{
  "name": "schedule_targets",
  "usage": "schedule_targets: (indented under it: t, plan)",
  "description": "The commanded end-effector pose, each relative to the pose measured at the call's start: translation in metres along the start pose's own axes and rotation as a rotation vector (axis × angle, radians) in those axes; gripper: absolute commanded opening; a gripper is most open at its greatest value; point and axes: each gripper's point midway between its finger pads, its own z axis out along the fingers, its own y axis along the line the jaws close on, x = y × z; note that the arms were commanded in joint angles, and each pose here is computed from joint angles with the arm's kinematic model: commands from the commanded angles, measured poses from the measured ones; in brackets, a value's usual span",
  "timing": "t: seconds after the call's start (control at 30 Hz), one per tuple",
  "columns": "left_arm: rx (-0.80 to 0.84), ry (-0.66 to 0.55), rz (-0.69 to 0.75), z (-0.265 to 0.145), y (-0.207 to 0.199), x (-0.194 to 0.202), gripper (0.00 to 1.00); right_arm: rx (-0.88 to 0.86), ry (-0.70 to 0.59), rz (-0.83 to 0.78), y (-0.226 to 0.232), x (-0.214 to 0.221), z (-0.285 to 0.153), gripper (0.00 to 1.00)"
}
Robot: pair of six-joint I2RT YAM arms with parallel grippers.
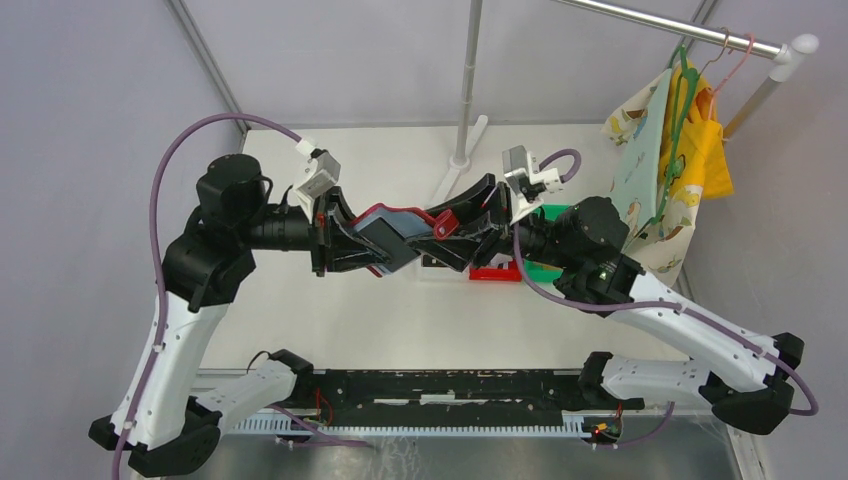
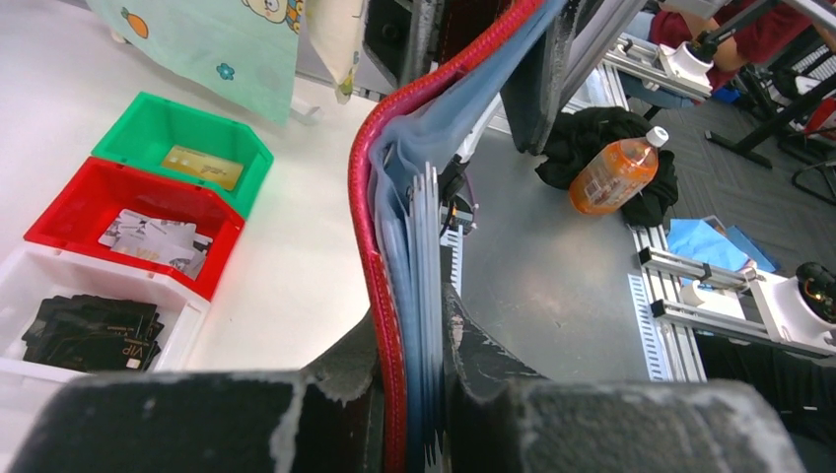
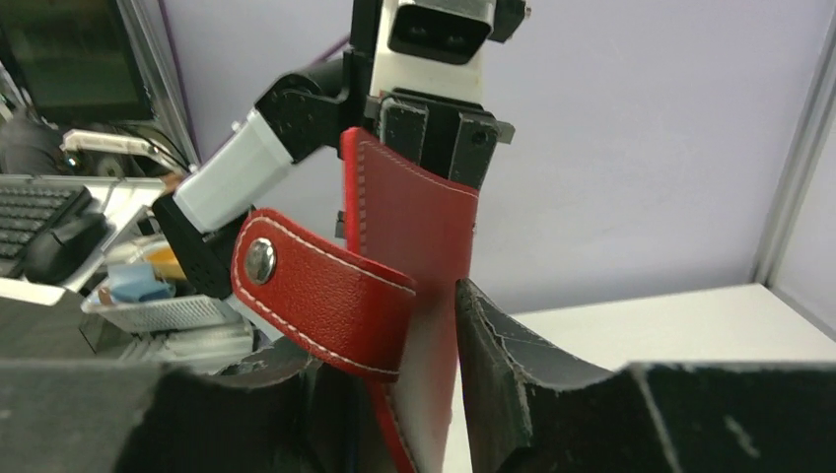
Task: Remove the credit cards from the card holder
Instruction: Remove the credit card from the card holder.
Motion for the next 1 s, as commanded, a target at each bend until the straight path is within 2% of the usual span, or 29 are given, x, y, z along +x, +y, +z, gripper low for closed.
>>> schedule_targets:
  t: [0.0,0.07,0.23,0.33,0.37,0.47,0.6,0.67,0.73,0.9,0.93,0.97]
  plan:
    - [0.064,0.033,0.073,-0.004,-0.013,0.002,0.03,0.045,0.130,-0.086,-0.012,0.010,0.000,0.42]
    - [0.061,0.047,0.084,-0.005,-0.012,0.004,0.03,0.045,0.131,-0.092,-0.012,0.010,-0.001,0.38]
    - [0.044,0.070,0.093,-0.006,-0.010,0.006,0.04,0.044,0.118,-0.090,-0.010,0.006,-0.001,0.11]
    - [0.001,0.065,0.119,-0.007,-0.003,0.003,0.04,0.068,0.088,-0.073,-0.012,0.001,-0.002,0.06]
    - [-0.015,0.063,0.126,-0.008,-0.001,0.002,0.03,0.076,0.072,-0.065,-0.013,0.001,-0.004,0.07]
    - [-0.058,0.060,0.141,-0.009,0.006,-0.002,0.02,0.126,0.013,-0.053,-0.019,0.001,-0.014,0.39]
    - [-0.068,0.080,0.171,-0.012,0.006,-0.004,0.02,0.146,0.025,-0.065,-0.022,0.008,-0.022,0.46]
    - [-0.060,0.091,0.164,-0.011,0.005,-0.001,0.02,0.154,0.024,-0.067,-0.022,0.007,-0.023,0.46]
    - [-0.051,0.095,0.157,-0.011,0.004,0.001,0.02,0.153,0.021,-0.071,-0.022,0.006,-0.023,0.41]
    - [-0.042,0.103,0.152,-0.012,0.003,0.004,0.02,0.102,0.010,-0.078,-0.015,0.003,-0.017,0.14]
    - [-0.047,0.104,0.151,-0.012,0.003,0.005,0.04,0.097,0.003,-0.077,-0.015,0.001,-0.015,0.08]
    - [-0.050,0.104,0.150,-0.011,0.004,0.004,0.14,0.088,-0.008,-0.069,-0.013,-0.002,-0.014,0.01]
